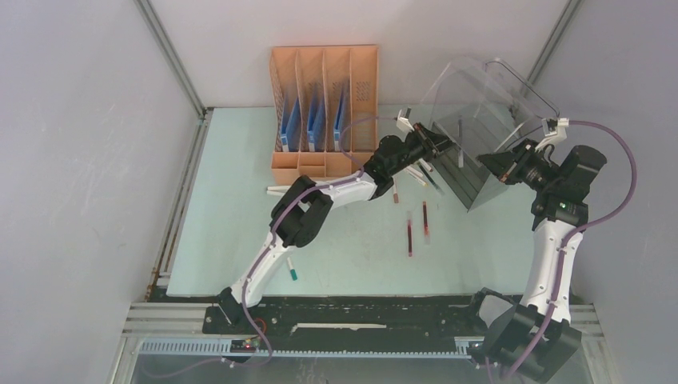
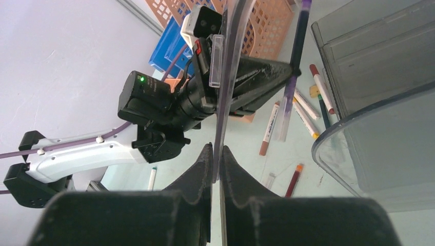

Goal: Organize the desk
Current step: Place the stationery in the storage box.

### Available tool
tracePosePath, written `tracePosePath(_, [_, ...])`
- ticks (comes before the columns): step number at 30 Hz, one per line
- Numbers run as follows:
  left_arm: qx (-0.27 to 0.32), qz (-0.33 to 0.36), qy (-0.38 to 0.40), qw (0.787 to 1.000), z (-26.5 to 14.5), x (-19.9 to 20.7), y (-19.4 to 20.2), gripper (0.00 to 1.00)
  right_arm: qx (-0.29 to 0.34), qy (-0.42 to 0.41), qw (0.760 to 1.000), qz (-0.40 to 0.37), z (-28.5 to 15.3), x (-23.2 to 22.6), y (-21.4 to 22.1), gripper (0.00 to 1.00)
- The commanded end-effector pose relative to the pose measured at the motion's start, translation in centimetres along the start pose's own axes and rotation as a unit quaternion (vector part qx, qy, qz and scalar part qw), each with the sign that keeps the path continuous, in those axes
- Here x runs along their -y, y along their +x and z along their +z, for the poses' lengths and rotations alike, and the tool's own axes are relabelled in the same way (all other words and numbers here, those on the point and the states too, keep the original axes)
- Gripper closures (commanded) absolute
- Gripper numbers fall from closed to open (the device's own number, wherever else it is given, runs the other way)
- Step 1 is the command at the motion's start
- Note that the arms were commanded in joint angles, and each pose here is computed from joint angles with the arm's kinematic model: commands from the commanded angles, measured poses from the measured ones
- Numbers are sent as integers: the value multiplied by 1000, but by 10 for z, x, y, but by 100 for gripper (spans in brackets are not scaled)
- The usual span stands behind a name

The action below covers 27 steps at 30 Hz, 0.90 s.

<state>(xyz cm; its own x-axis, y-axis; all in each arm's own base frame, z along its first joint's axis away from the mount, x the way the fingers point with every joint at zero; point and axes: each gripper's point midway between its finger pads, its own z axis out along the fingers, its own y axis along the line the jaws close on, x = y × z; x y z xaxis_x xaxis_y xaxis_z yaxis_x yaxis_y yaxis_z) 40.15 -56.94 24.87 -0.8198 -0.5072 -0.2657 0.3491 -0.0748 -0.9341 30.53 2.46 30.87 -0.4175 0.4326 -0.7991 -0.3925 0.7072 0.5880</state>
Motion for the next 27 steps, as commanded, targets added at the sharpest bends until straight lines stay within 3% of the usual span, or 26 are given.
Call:
tracePosePath(1, [59, -20, 30, 998, 19, 24, -22, 98, -8, -57, 998, -32, -3, -30, 0, 90])
tracePosePath(9, [133, -24, -31, 990, 47, 11, -38, 96, -8, -55, 998, -40, -5, -34, -2, 90])
tracePosePath(20, [141, -41, -136, 980, 51, -21, -31, 97, -12, -57, 997, -44, -3, -35, 1, 90])
tracePosePath(23, [142, -40, -145, 978, 51, -23, -30, 91, -10, -56, 997, -45, -3, -35, 0, 90])
tracePosePath(27, [146, -17, -152, 977, 49, -18, -35, 70, -11, -56, 997, -45, -3, -35, 0, 90])
